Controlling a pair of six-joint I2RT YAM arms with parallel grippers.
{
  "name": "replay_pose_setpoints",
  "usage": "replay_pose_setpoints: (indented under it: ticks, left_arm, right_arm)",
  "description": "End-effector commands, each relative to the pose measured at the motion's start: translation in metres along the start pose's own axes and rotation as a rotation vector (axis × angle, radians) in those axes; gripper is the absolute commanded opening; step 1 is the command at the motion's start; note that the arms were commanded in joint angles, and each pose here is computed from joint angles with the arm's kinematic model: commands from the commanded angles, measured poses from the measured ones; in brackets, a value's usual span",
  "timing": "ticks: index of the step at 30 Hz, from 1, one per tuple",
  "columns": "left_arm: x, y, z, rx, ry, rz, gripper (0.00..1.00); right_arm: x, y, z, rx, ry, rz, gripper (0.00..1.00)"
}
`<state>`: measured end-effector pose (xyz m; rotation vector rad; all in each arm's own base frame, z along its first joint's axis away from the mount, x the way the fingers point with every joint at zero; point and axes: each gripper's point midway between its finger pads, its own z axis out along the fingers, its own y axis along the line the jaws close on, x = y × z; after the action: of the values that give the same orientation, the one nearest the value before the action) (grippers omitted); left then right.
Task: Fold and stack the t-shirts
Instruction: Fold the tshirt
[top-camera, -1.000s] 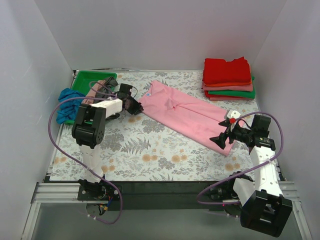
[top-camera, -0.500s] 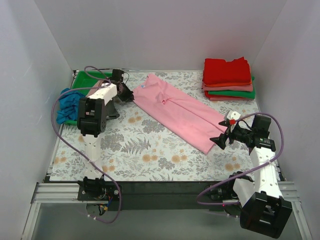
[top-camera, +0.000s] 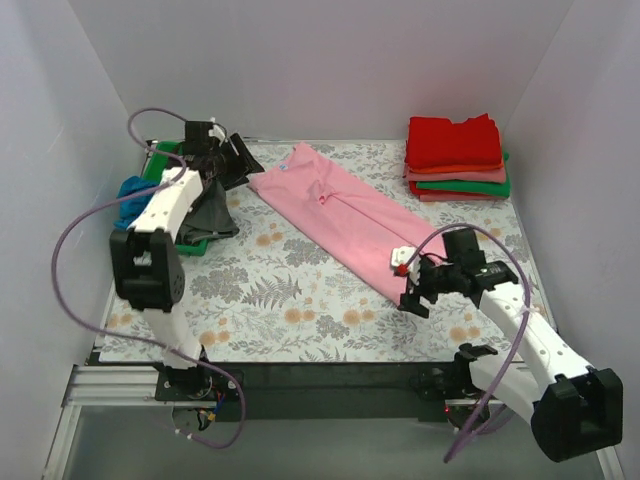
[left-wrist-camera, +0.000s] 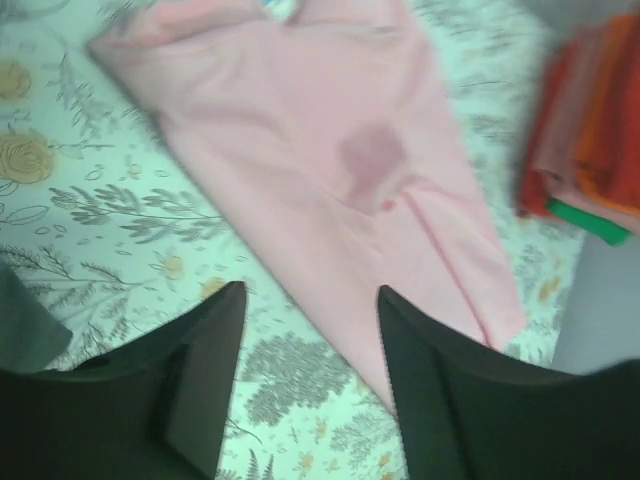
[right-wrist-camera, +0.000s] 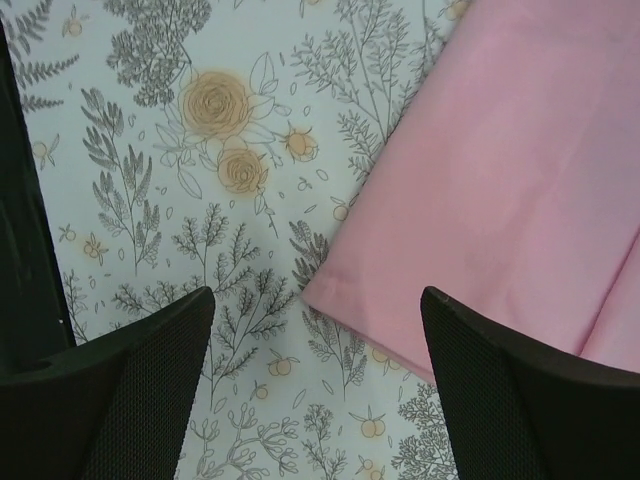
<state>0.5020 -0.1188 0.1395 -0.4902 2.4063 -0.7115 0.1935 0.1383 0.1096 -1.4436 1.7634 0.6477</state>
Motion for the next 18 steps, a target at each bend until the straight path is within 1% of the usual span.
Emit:
replay_pose_setpoints:
  ticks: [1, 2, 3, 4, 5, 6, 9, 10, 13, 16, 17, 18]
  left_arm:
    - [-0.027, -0.074, -0.116, 0.205, -0.255, 0.188, 0.57]
    - [-0.014, -0.069, -0.139, 0.209, -0.308, 0.193, 0.64]
    - [-0.009, -0.067, -0.154, 0.207, -0.344, 0.183, 0.75]
    - [-0.003, -0.062, -0.165, 0.198, -0.371, 0.146, 0.85]
    - [0.007, -0.054, -0.172, 0.190, -0.385, 0.127, 0.94]
    - [0.027, -0.048, -0.192, 0.212, -0.404, 0.130, 0.95]
    - [0.064, -0.038, -0.215, 0.257, -0.409, 0.135, 0.96]
    - [0.072, -0.038, -0.222, 0.272, -0.412, 0.133, 0.96]
    - [0.093, -0.033, -0.234, 0.289, -0.398, 0.119, 0.95]
    - [0.106, -0.031, -0.237, 0.293, -0.354, 0.105, 0.94]
    - [0.108, -0.033, -0.238, 0.302, -0.343, 0.101, 0.94]
    - [0.111, -0.036, -0.238, 0.319, -0.325, 0.084, 0.94]
  right_arm:
    - [0.000, -0.005, 0.005, 0.068, 0.212, -0.119, 0.89]
    - [0.003, -0.004, 0.012, 0.076, 0.247, -0.107, 0.89]
    - [0.011, -0.013, 0.012, 0.139, 0.324, -0.118, 0.88]
    - [0.007, -0.009, 0.021, 0.133, 0.344, -0.153, 0.88]
    - [0.015, -0.016, 0.026, 0.165, 0.393, -0.134, 0.88]
    - [0.014, -0.020, 0.029, 0.179, 0.403, -0.130, 0.87]
    - [0.013, -0.026, 0.041, 0.193, 0.439, -0.126, 0.86]
    - [0.008, -0.027, 0.045, 0.194, 0.441, -0.132, 0.84]
    - [0.017, -0.028, 0.054, 0.187, 0.497, -0.118, 0.79]
    - [0.022, -0.023, 0.061, 0.162, 0.518, -0.106, 0.75]
    - [0.025, -0.022, 0.063, 0.155, 0.529, -0.101, 0.73]
    - [0.028, -0.022, 0.063, 0.152, 0.538, -0.097, 0.67]
